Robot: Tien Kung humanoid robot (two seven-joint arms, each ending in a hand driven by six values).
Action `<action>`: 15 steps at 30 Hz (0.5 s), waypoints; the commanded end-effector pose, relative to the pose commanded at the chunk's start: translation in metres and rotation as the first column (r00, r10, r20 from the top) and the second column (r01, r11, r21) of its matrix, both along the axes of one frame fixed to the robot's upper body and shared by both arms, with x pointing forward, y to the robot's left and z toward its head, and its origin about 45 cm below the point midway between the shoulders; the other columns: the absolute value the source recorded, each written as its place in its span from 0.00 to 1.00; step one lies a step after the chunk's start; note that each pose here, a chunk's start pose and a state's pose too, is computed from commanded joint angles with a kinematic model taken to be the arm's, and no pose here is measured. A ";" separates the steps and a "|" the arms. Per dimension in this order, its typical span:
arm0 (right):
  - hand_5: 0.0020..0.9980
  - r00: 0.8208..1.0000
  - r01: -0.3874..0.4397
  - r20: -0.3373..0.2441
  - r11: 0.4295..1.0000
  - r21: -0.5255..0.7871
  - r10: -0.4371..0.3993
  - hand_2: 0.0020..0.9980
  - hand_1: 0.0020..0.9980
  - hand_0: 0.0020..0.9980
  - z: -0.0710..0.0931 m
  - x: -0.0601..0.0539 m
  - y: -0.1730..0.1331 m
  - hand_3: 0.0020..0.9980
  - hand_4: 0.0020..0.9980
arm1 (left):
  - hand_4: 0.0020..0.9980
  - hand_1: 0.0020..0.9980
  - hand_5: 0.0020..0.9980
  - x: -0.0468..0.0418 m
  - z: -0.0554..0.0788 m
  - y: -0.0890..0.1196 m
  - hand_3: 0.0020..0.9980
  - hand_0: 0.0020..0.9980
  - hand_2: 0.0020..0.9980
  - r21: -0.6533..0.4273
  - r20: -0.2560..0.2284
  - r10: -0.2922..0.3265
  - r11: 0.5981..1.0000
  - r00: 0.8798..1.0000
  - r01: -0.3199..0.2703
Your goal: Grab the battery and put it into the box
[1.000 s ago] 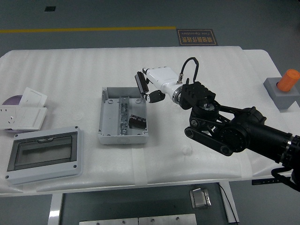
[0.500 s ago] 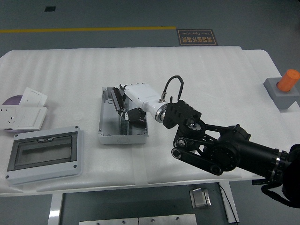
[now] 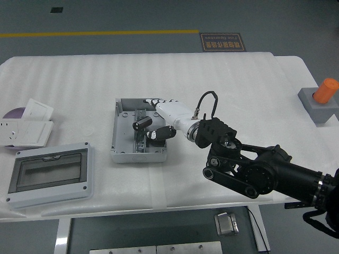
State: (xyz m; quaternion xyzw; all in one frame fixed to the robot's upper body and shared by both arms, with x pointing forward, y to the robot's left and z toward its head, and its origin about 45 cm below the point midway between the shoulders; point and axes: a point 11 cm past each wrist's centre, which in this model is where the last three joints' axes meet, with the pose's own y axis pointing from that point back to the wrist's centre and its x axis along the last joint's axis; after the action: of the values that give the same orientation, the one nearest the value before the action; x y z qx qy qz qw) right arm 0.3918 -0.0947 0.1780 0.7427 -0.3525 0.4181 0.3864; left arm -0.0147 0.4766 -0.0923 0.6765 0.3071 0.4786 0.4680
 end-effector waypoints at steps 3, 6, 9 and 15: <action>0.48 1.000 0.012 -0.006 1.000 0.011 -0.012 0.94 0.90 0.92 0.000 0.000 -0.005 1.00 0.88 | 0.50 0.65 0.49 -0.0009 0.000 0.001 0.58 0.62 0.44 0.001 -0.004 -0.001 1.000 1.000 0.001; 0.48 0.999 0.041 -0.002 0.998 0.049 -0.041 0.94 0.90 0.92 0.005 0.000 -0.016 1.00 0.88 | 0.50 0.65 0.49 -0.0001 0.001 0.002 0.58 0.62 0.44 0.002 -0.003 -0.002 1.000 1.000 0.002; 0.48 0.996 0.093 0.009 0.990 0.102 -0.094 0.92 0.89 0.91 0.011 0.000 -0.038 1.00 0.88 | 0.49 0.65 0.48 -0.0007 0.001 0.003 0.58 0.62 0.44 0.005 -0.002 0.000 1.000 1.000 0.000; 0.51 0.961 0.270 0.020 0.951 0.152 -0.276 0.90 0.88 0.91 0.018 0.007 -0.118 1.00 0.91 | 0.49 0.65 0.48 -0.0108 0.000 -0.001 0.58 0.62 0.44 0.001 -0.014 0.018 1.000 1.000 -0.018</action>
State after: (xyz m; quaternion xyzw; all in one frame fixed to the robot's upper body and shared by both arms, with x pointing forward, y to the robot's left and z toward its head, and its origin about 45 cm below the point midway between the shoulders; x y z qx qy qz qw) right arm 0.3992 -0.2132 0.1964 0.7046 -0.4896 0.3488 0.3772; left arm -0.0255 0.4760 -0.0927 0.6772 0.3165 0.4782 0.4611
